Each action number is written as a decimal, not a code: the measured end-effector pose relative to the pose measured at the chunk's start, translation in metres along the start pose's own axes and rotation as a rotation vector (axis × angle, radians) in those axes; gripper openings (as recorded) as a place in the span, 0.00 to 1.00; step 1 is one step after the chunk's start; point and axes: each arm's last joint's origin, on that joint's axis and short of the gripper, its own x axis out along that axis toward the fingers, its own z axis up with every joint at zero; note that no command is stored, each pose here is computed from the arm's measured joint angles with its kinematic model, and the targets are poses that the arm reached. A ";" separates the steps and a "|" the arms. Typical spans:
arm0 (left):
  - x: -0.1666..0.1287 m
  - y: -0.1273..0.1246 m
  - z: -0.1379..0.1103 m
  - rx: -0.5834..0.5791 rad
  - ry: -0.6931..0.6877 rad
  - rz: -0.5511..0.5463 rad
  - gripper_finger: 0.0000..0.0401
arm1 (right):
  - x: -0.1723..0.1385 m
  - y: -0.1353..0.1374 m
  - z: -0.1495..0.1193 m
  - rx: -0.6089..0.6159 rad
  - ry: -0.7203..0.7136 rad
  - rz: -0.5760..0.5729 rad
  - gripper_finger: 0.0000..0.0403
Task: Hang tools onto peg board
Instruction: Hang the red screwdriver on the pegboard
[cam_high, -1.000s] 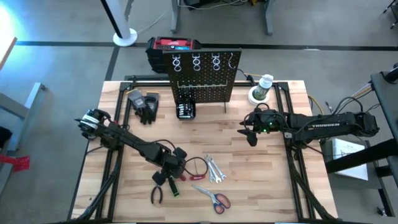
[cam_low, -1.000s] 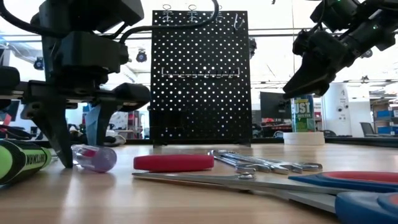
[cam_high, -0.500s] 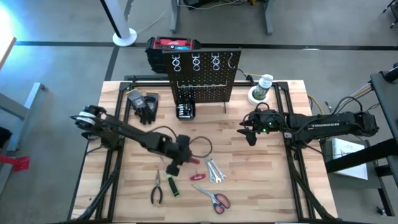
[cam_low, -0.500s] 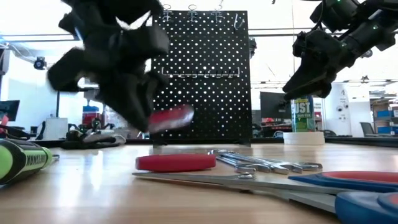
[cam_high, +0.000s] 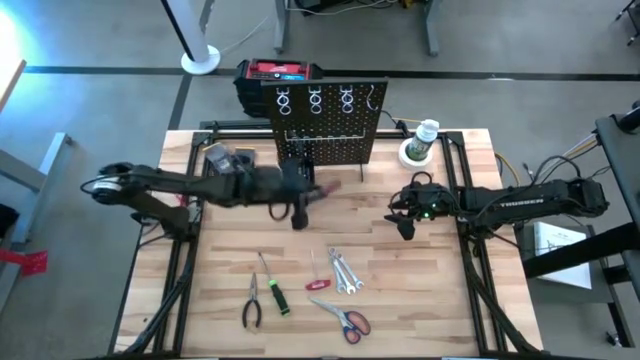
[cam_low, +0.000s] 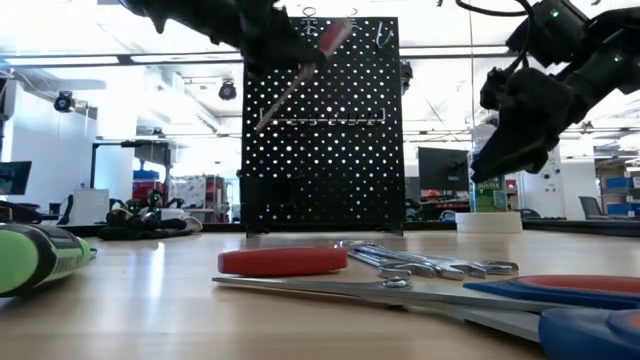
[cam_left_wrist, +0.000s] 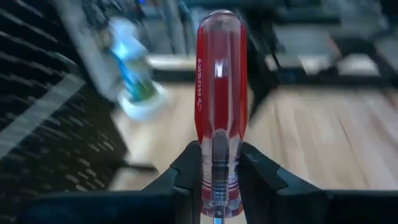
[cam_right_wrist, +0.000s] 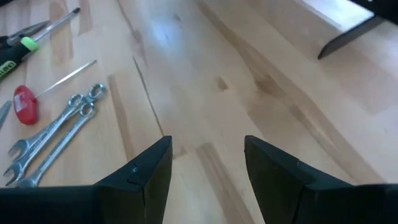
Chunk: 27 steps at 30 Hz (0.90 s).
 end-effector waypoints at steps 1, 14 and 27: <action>-0.003 0.008 0.006 -0.017 -0.038 0.022 0.15 | 0.000 -0.001 -0.001 0.004 0.004 -0.002 0.44; -0.023 0.046 0.065 -0.053 -0.265 0.122 0.15 | 0.004 -0.006 -0.016 0.021 0.029 -0.012 0.35; -0.040 0.057 0.159 0.047 -0.613 0.163 0.15 | 0.005 -0.005 -0.018 0.015 0.032 -0.004 0.29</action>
